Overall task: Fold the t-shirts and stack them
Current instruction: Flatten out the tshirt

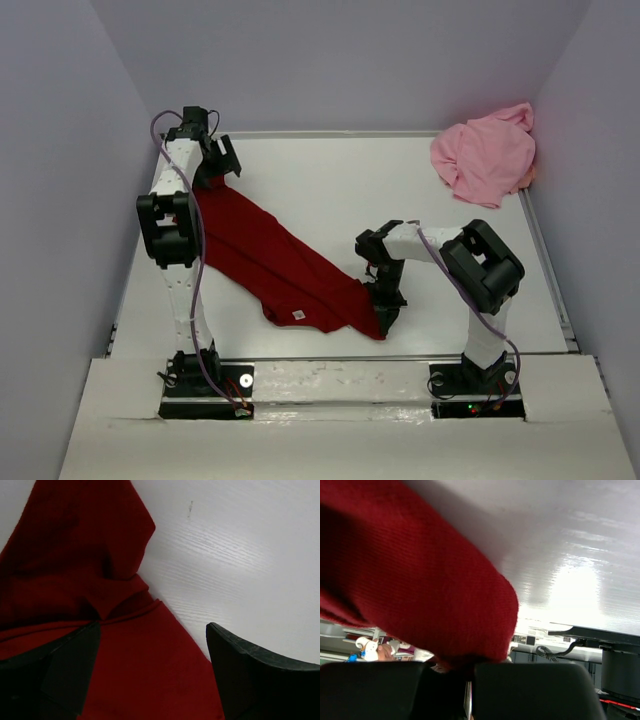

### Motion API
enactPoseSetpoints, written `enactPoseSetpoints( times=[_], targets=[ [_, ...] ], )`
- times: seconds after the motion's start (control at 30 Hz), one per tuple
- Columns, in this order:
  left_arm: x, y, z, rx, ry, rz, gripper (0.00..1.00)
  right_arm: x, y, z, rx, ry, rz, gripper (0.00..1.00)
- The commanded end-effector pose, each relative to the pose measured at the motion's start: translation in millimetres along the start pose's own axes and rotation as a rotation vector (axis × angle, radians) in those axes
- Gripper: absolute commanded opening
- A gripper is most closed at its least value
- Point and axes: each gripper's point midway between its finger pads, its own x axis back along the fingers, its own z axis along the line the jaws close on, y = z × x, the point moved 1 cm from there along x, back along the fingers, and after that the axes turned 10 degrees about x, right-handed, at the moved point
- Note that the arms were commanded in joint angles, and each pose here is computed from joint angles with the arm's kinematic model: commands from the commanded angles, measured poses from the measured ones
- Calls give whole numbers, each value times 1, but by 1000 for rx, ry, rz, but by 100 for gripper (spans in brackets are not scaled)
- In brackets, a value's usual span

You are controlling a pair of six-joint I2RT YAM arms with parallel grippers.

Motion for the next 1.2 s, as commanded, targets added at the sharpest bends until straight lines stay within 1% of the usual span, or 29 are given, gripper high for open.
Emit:
enactPoseSetpoints(
  times=[0.0,0.27,0.33,0.57,0.63,0.67,0.7,0.73,0.77,0.83,0.87,0.97,1.03,1.17],
  targets=[
    [8,6,13,-21,81,-19,96,4,6,5,24,3,-17,0],
    [-7,-6,13,-44,73,30,95,6,6,5,28,3,-22,0],
    [-9,-9,11,-53,67,37,93,6,7,5,27,2,-24,0],
    [-20,-21,22,-60,112,89,90,6,8,5,28,-2,-27,0],
    [-19,-21,22,-63,117,86,88,7,8,6,27,-1,-25,0],
    [-17,-18,22,-64,114,77,81,6,8,5,27,-1,-24,0],
    [-17,-18,21,-64,106,74,69,6,8,6,30,-1,-25,0],
    [-16,-18,20,-64,104,73,69,6,8,5,30,-1,-24,0],
    [-15,-17,19,-62,102,71,50,6,8,5,30,-1,-24,0],
    [-15,-17,19,-57,103,74,29,6,9,6,31,0,-22,0],
    [-16,-19,20,-57,107,80,15,6,9,6,31,-1,-21,0],
    [-14,-19,21,-45,116,77,11,6,9,6,36,-1,-21,0],
    [-11,-16,20,-37,115,61,11,5,9,5,36,-2,-18,0],
    [13,3,7,-21,78,-30,11,5,9,5,40,-2,-17,0]
  ],
)
